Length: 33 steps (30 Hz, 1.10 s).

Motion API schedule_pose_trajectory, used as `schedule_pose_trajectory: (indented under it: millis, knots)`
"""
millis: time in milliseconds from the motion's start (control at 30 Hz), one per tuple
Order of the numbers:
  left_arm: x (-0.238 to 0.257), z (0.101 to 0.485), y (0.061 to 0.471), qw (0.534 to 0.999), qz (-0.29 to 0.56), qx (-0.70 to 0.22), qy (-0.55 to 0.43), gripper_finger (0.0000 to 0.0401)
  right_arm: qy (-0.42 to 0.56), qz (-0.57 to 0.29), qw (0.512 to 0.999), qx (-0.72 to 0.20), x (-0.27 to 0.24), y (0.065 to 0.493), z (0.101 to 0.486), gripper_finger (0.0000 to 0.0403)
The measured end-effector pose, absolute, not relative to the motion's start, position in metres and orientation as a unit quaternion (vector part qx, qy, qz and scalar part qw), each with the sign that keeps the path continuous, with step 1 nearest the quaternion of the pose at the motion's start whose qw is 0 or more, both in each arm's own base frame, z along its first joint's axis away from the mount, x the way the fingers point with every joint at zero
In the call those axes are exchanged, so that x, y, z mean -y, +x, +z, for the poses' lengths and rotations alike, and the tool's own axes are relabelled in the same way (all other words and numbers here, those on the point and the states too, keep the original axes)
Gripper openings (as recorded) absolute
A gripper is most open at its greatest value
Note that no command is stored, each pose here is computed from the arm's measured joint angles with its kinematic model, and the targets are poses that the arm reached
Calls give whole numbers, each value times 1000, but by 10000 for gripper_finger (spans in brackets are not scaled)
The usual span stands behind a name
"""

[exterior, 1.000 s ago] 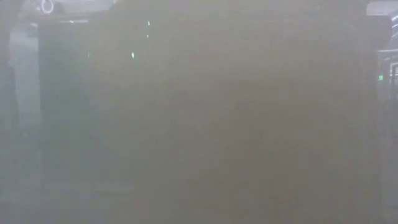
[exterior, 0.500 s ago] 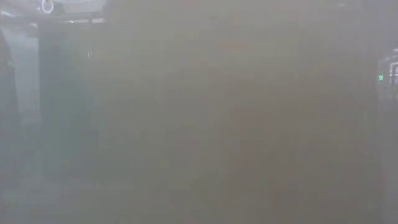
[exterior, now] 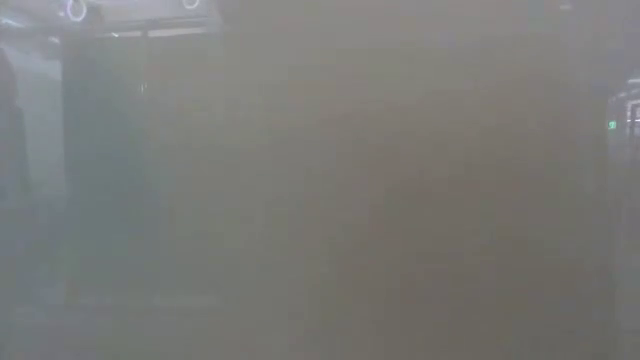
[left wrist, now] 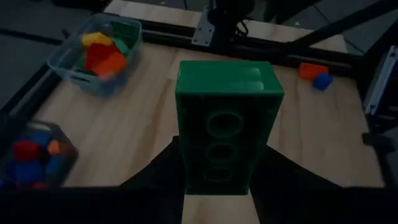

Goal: Sort blocks by size
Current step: Put the large green game piece into the transparent bin

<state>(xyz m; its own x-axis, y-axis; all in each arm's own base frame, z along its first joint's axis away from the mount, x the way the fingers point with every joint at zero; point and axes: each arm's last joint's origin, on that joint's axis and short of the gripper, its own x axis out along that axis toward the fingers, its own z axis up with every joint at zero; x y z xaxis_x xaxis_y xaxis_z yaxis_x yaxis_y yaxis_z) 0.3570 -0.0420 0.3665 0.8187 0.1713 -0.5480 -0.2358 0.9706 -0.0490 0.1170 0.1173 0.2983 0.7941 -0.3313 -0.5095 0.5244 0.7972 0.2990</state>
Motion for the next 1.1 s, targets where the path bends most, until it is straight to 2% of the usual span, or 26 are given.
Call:
schedule_pose_trajectory:
  millis: [167,367,467,633,800,1100]
  knots:
    - [-6,361,370,954,83,-279,-76,139,201,-276,916,-210,-105,128,298,93]
    - [-63,338,391,957,25,-271,-97,139,226,-362,884,-189,-76,150,300,117]
    - [-81,328,399,959,1,-264,-99,151,230,-375,878,-191,-63,166,303,135]
    - [-99,320,406,966,-52,-241,-72,156,217,-326,901,-186,-39,197,317,179]
    - [-111,320,402,966,-95,-234,-54,156,184,-282,933,-129,-12,219,336,228]
    - [-131,328,395,961,-185,-183,-94,156,96,-225,965,-99,14,248,341,310]
